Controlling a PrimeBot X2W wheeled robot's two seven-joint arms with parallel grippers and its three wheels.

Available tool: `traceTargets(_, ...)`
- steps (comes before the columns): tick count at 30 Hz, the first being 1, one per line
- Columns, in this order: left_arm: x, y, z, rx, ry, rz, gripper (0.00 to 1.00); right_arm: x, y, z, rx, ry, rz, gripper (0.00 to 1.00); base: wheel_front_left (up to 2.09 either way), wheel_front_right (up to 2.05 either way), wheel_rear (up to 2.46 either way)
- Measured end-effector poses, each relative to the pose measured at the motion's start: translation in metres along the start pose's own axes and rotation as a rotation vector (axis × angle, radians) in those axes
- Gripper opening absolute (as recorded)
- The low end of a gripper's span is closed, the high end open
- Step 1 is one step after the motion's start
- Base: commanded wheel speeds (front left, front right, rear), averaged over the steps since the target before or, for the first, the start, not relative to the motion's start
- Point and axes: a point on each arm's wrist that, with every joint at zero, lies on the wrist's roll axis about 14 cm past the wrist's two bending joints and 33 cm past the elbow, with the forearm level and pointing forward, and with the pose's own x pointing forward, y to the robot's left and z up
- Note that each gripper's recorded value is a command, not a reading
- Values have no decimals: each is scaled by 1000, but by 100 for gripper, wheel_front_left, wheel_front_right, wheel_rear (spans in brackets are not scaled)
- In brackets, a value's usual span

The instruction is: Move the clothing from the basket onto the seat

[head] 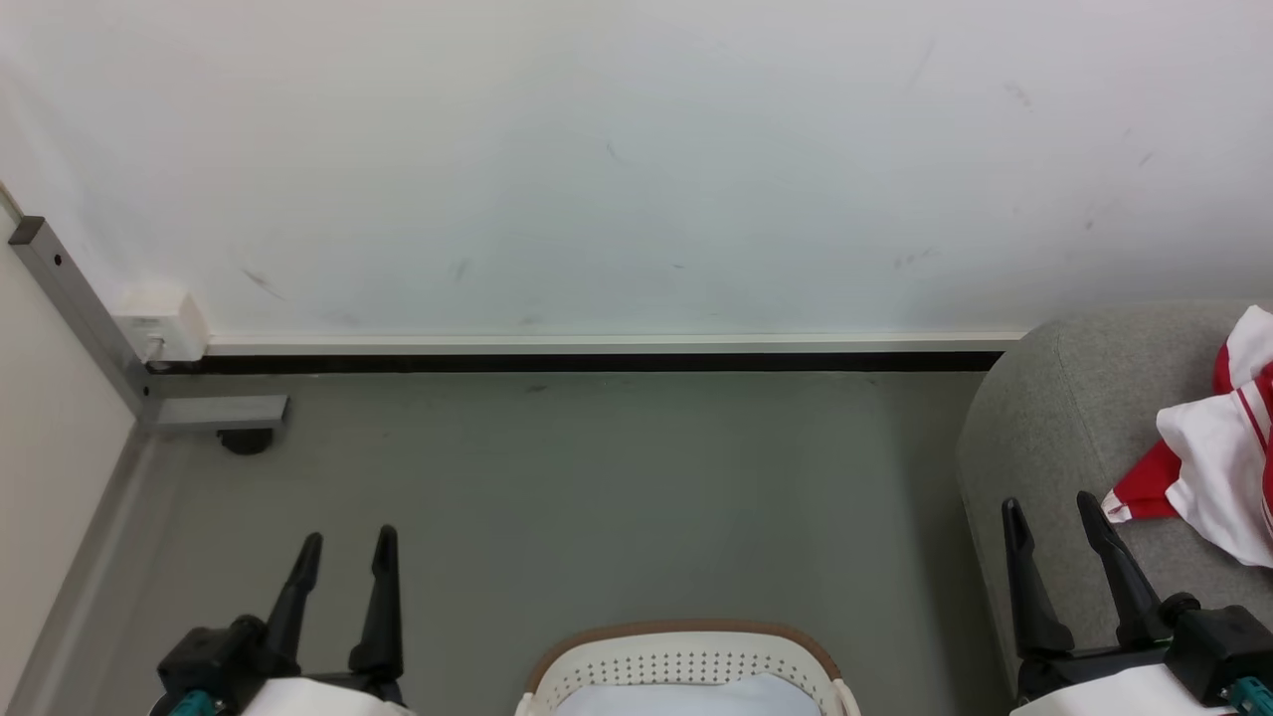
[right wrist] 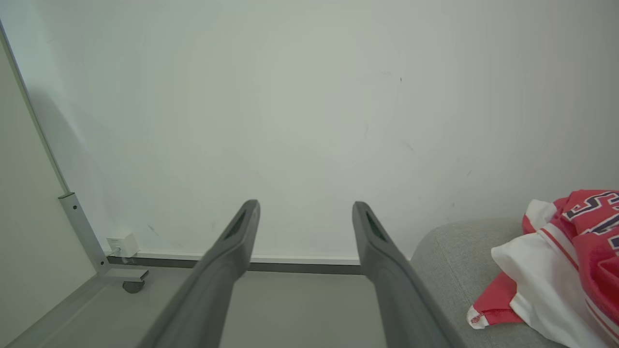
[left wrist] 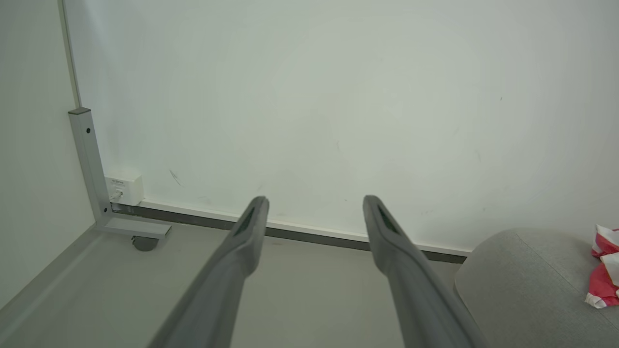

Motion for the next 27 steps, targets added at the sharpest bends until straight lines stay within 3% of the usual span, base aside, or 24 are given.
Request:
traceTargets(14, 0, -1, -3, -3, 8, -2, 100, 0, 2, 0, 5, 0, 3, 100, 0, 0, 0)
traceTargets(15, -1, -1, -5, -5, 13, 0, 0, -1, 2, -1, 6, 3, 2, 0, 0, 0, 0)
traceTargets(20, -12, 1, -27, -33, 85, 21, 0, -13, 0, -24, 31, 75, -20, 0, 0, 0, 0)
traceTargets(27, -13, 10, -31, -150, 106, 70, 0, -14, -8, -28, 149, 93, -66, 0, 0, 0, 0)
